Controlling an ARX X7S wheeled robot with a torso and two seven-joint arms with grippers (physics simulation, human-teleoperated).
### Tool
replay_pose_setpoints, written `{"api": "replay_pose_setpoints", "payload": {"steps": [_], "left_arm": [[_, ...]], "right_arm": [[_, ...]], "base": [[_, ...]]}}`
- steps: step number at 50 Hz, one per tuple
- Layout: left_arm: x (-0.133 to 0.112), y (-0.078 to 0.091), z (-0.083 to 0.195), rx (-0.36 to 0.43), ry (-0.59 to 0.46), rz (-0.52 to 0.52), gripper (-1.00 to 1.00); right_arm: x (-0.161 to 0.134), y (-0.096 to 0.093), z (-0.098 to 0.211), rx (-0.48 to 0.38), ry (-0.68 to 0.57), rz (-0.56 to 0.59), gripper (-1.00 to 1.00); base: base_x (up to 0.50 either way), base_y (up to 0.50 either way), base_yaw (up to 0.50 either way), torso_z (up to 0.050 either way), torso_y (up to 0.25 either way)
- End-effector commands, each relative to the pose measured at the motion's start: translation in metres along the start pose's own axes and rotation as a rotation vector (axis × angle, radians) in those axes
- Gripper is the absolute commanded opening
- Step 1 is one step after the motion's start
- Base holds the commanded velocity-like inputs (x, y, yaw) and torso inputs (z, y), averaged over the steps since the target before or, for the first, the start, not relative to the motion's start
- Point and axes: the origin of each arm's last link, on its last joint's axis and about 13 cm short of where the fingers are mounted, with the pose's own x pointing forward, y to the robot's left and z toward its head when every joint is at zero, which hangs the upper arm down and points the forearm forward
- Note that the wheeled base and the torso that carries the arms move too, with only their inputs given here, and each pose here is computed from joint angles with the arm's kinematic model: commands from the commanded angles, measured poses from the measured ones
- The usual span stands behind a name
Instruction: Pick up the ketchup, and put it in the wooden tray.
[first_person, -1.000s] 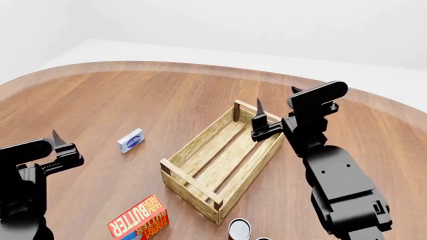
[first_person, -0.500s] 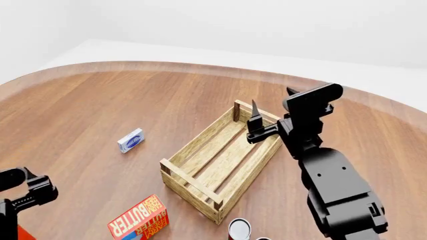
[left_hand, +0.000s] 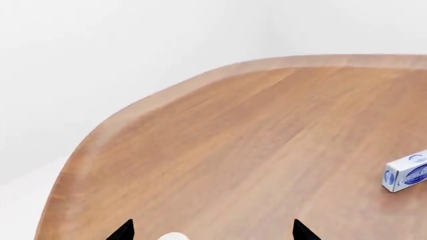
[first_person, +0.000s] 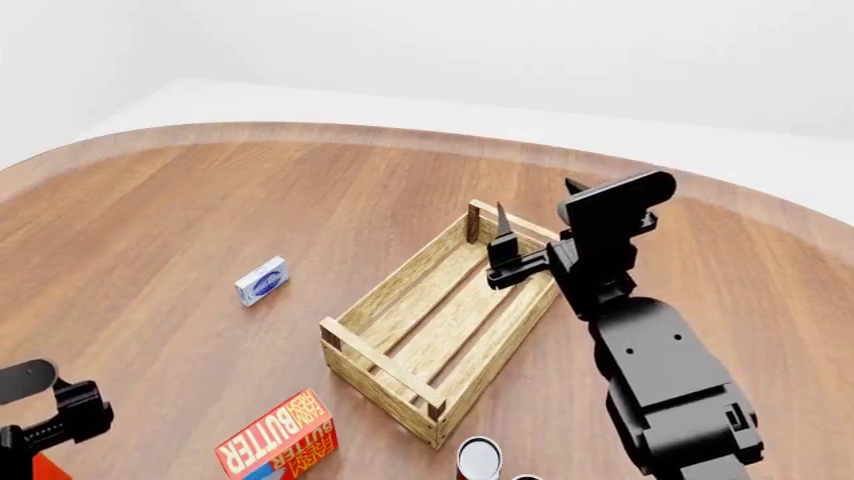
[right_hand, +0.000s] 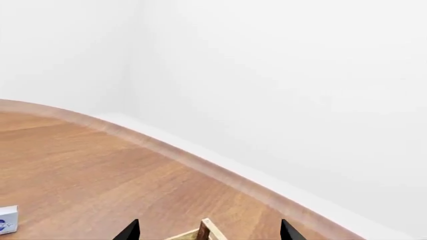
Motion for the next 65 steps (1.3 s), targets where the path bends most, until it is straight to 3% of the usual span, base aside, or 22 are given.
{"api": "replay_pose_setpoints", "payload": {"steps": [1,65], "left_arm": [[0.001,0.0,-0.004,-0.002,0.021,0.005,1.0],[0.032,-0.004,-0.05,-0.074,0.166,0.155,1.0]], "right_arm": [[0.0,0.001,-0.002,0.003,0.003,0.002,1.0],[0.001,0.002,-0.005,0.0,0.019,0.007,1.0]], "base": [[0.0,0.0,0.0,0.0,0.0],[0.0,0.0,0.0,0.0,0.0]]}}
